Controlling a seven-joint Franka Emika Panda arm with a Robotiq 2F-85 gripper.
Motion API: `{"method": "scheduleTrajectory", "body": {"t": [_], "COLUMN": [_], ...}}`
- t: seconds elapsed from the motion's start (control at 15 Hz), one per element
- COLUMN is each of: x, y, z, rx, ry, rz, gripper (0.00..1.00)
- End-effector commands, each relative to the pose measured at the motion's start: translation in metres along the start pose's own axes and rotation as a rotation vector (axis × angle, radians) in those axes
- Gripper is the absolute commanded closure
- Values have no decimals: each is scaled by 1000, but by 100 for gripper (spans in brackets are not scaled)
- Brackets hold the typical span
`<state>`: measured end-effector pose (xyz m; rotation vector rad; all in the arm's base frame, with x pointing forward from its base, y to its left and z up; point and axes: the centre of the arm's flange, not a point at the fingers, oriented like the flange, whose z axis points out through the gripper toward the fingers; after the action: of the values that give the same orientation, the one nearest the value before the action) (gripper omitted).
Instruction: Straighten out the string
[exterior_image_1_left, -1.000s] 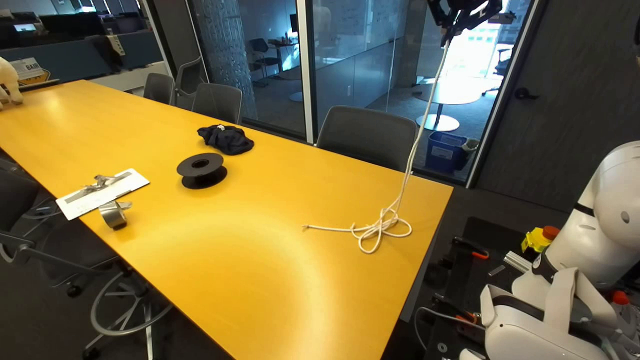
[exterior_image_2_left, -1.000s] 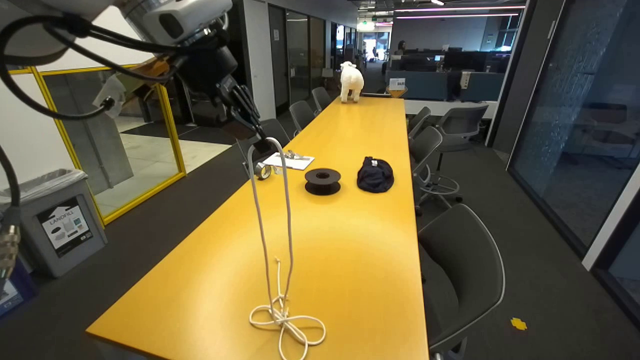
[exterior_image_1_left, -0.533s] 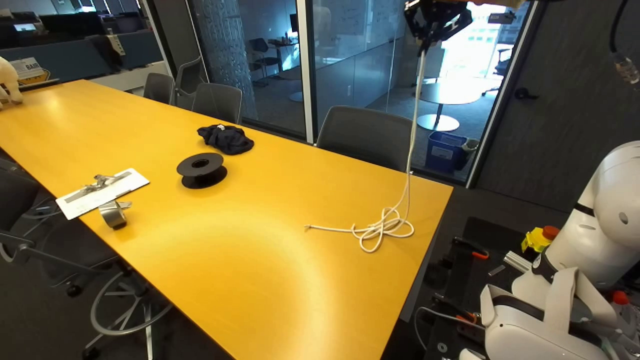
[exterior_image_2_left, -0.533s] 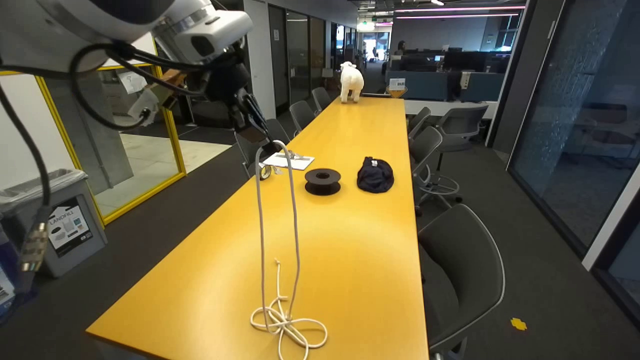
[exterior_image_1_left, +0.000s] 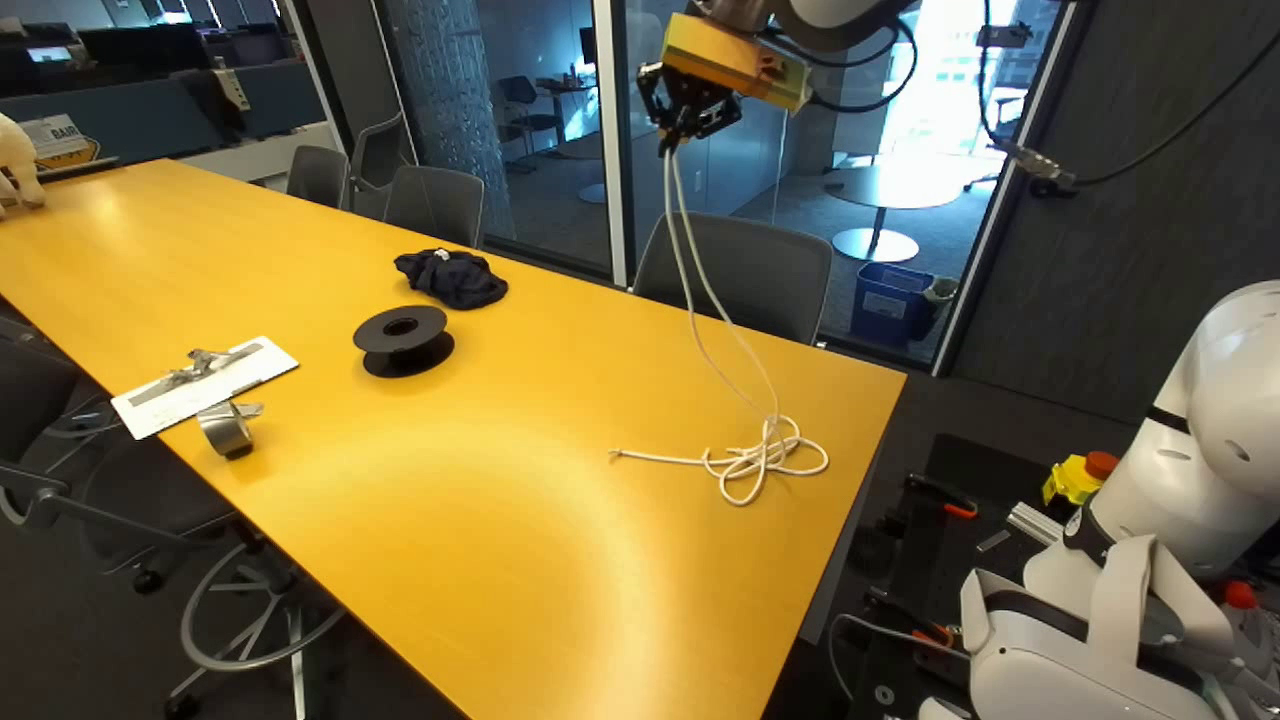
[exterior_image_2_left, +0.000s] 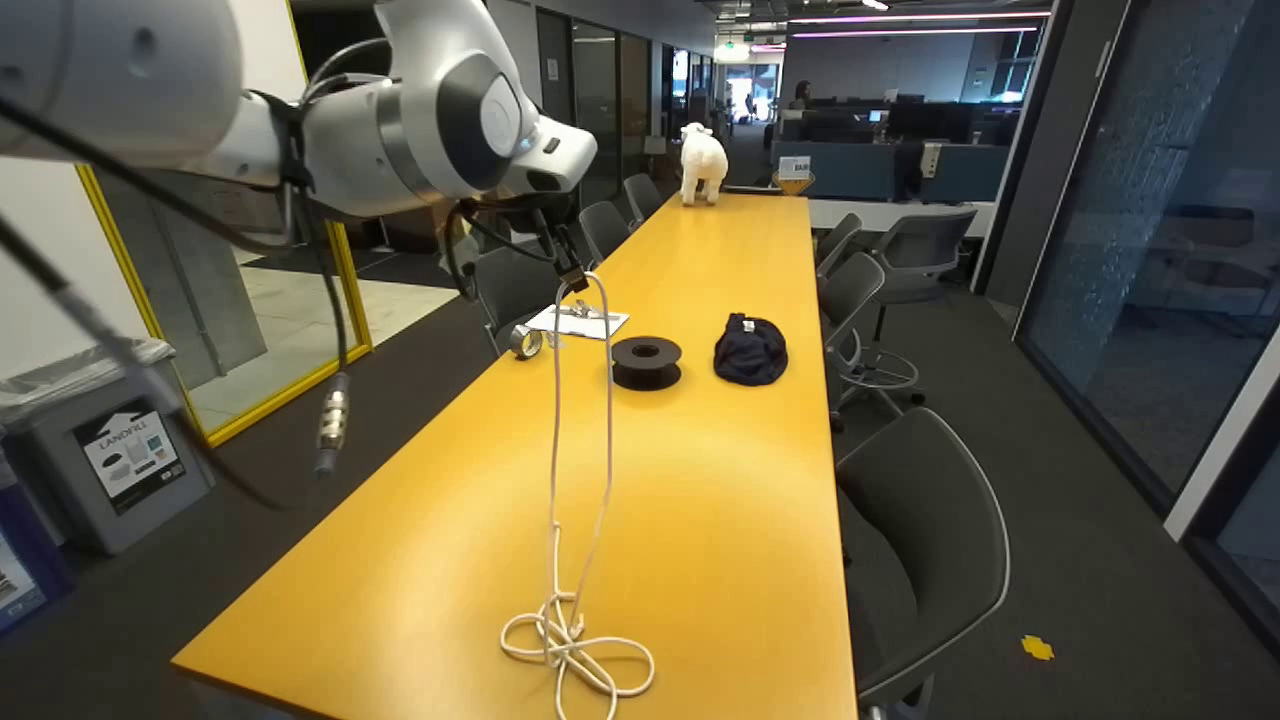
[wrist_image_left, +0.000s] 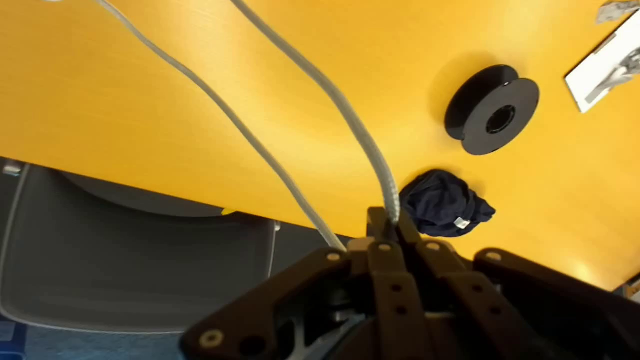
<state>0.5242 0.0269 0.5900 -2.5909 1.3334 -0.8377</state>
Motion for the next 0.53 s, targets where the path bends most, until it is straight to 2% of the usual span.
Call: {"method": "scheduleTrajectory", "body": {"t": [0.0,0.27,0.47], "x": [36,43,35], "y": [-55,-91,-110], "z": [50,131,207], "rx": [118,185,199], "ry": [-55,-117,-212], "rz": [5,5,-6], "gripper": [99,99,99]}}
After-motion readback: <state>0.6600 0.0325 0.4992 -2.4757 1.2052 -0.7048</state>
